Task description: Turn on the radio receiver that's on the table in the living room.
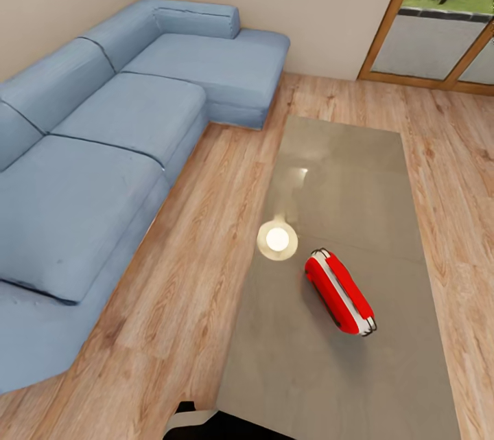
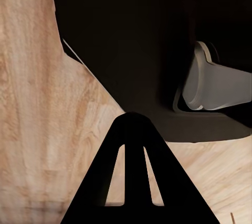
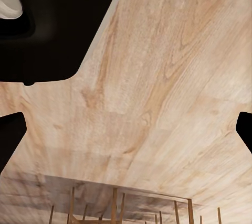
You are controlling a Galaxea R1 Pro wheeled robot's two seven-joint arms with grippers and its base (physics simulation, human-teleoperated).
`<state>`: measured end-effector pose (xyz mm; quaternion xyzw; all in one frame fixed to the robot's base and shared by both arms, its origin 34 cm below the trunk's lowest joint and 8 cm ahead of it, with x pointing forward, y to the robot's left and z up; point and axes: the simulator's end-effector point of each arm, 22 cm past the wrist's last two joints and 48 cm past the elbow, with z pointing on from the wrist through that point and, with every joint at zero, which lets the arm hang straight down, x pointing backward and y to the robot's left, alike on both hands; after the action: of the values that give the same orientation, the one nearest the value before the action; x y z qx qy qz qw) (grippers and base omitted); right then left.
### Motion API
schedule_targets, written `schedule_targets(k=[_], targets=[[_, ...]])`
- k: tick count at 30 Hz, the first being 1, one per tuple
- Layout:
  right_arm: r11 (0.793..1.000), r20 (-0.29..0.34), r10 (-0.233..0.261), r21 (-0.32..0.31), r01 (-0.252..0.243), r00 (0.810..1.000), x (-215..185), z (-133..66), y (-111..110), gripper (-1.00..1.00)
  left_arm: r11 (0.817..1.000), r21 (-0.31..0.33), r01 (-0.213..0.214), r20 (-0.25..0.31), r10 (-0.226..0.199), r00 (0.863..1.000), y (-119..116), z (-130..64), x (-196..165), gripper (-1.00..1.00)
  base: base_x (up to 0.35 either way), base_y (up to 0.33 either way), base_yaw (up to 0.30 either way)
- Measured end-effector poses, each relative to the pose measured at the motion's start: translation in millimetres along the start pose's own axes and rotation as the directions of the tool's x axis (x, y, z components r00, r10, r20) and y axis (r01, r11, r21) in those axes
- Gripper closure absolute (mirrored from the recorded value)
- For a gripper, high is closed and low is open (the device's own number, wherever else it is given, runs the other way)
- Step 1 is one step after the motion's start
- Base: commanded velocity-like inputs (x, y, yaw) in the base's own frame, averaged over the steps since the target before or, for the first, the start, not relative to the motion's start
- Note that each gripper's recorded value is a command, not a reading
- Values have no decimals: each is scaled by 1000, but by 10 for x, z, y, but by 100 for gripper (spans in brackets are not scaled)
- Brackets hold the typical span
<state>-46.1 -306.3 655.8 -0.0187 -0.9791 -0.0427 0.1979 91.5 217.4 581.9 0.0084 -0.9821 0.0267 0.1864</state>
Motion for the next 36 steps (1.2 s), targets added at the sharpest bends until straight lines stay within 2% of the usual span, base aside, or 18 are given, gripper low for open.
schedule_targets(k=[36], targets=[[1000,57,-7,-2,7,998,-218,0,9,-100,1000,0,-4,57,4,998,-6,-85,-227,100,0,0,0]])
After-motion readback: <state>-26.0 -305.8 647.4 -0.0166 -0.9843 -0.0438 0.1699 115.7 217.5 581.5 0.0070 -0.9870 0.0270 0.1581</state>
